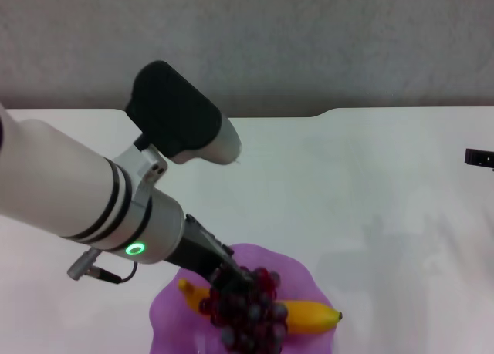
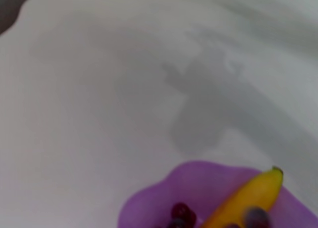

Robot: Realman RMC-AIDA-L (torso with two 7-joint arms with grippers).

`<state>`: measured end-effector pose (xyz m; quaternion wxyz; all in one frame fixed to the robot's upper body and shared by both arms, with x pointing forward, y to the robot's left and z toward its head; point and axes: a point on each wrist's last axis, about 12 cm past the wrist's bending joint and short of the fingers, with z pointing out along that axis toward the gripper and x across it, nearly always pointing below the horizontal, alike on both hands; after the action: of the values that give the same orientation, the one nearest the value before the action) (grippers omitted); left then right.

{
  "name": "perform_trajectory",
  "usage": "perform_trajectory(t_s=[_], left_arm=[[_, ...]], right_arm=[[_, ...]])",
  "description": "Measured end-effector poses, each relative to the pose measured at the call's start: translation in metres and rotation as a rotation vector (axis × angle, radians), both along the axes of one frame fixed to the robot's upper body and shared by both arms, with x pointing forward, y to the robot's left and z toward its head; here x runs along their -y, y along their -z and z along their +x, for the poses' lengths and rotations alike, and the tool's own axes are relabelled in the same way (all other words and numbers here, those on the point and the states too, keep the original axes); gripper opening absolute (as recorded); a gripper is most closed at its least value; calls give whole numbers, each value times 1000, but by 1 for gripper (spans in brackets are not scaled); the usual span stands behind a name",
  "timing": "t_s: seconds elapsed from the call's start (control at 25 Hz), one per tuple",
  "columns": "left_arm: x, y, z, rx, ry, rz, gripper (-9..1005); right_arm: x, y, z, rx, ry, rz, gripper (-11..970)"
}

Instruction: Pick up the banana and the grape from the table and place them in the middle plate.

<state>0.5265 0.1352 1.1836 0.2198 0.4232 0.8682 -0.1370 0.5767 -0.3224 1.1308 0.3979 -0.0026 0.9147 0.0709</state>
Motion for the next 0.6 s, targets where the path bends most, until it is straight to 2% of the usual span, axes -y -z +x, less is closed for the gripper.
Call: perform_trajectory(t_s=[0.24, 0.48, 0.6], left_arm=[[-6, -12, -3, 65, -21, -44, 536], [-13, -27, -5, 203, -68, -62, 667], [-15, -38, -2, 292, -90, -114, 786]], right_arm=[[0, 1, 0, -3, 0, -1, 877], [0, 1, 0, -6, -2, -1, 877], [-1, 1, 1, -5, -4, -2, 877]])
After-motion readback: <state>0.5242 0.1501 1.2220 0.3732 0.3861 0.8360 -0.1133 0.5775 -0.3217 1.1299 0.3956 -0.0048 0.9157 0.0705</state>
